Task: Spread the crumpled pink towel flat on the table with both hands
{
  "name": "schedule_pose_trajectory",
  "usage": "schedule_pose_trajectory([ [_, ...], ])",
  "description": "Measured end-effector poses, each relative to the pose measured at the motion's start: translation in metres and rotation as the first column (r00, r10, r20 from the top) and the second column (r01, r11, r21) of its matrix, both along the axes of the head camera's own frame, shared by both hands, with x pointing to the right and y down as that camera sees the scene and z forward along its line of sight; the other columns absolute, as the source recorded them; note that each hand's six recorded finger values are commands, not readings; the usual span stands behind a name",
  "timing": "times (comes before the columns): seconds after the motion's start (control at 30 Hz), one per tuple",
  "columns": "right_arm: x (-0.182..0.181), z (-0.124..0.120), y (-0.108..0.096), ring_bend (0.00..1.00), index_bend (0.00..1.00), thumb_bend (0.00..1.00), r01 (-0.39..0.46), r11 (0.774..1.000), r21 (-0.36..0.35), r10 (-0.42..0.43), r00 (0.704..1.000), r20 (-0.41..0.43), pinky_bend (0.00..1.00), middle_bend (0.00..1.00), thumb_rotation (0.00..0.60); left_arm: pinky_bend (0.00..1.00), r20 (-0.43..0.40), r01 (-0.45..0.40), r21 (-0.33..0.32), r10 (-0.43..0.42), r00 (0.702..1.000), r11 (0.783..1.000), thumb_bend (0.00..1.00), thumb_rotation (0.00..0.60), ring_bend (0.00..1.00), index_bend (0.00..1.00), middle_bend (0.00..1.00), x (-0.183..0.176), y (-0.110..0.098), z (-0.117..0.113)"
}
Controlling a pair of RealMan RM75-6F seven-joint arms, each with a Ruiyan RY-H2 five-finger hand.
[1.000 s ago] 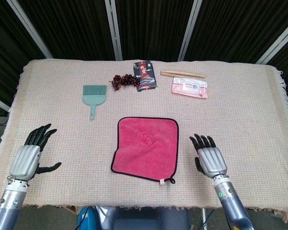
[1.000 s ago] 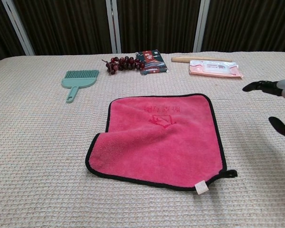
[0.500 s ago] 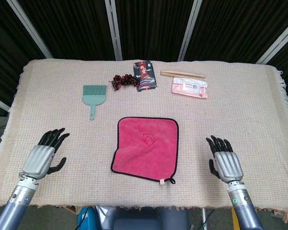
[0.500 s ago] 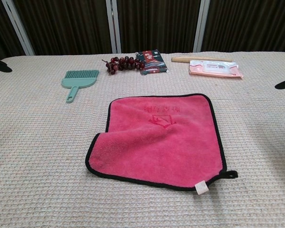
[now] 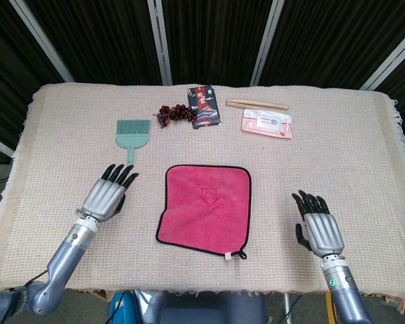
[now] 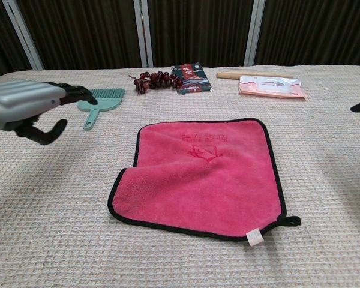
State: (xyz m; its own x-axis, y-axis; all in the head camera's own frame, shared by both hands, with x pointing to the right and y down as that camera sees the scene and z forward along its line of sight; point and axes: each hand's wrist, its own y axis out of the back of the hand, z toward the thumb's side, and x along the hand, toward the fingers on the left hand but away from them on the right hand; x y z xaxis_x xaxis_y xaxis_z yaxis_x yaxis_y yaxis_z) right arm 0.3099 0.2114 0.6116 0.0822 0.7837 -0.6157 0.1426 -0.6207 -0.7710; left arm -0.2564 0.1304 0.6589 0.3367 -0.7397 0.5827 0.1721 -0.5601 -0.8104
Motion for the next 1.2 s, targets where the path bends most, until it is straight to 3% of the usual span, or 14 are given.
schedule_pose_trajectory([
  [0.4, 0.0, 0.0, 0.0, 0.0, 0.0, 0.62, -0.01, 1.0, 0.006, 0.01, 1.0, 0.02, 0.0, 0.0, 0.6, 0.0, 0.088, -0.066, -0.041, 0.07, 0.994, 0.997, 0.78, 0.6, 0.0, 0.1, 0.03, 0.052, -0.012, 0.049],
  [0.8, 0.001, 0.002, -0.002, 0.0, 0.0, 0.62, -0.018, 1.0, 0.002, 0.018, 1.0, 0.026, 0.0, 0.0, 0.6, 0.0, 0.082, -0.117, -0.053, 0.122, 0.989, 0.992, 0.79, 0.6, 0.0, 0.1, 0.03, 0.088, -0.005, 0.069],
  [1.2, 0.0, 0.002, 0.0, 0.0, 0.0, 0.62, -0.021, 1.0, -0.005, 0.021, 0.999, 0.033, 0.0, 0.0, 0.6, 0.0, 0.143, -0.154, -0.064, 0.161, 0.976, 0.986, 0.8, 0.6, 0.0, 0.1, 0.03, 0.089, 0.003, 0.085],
])
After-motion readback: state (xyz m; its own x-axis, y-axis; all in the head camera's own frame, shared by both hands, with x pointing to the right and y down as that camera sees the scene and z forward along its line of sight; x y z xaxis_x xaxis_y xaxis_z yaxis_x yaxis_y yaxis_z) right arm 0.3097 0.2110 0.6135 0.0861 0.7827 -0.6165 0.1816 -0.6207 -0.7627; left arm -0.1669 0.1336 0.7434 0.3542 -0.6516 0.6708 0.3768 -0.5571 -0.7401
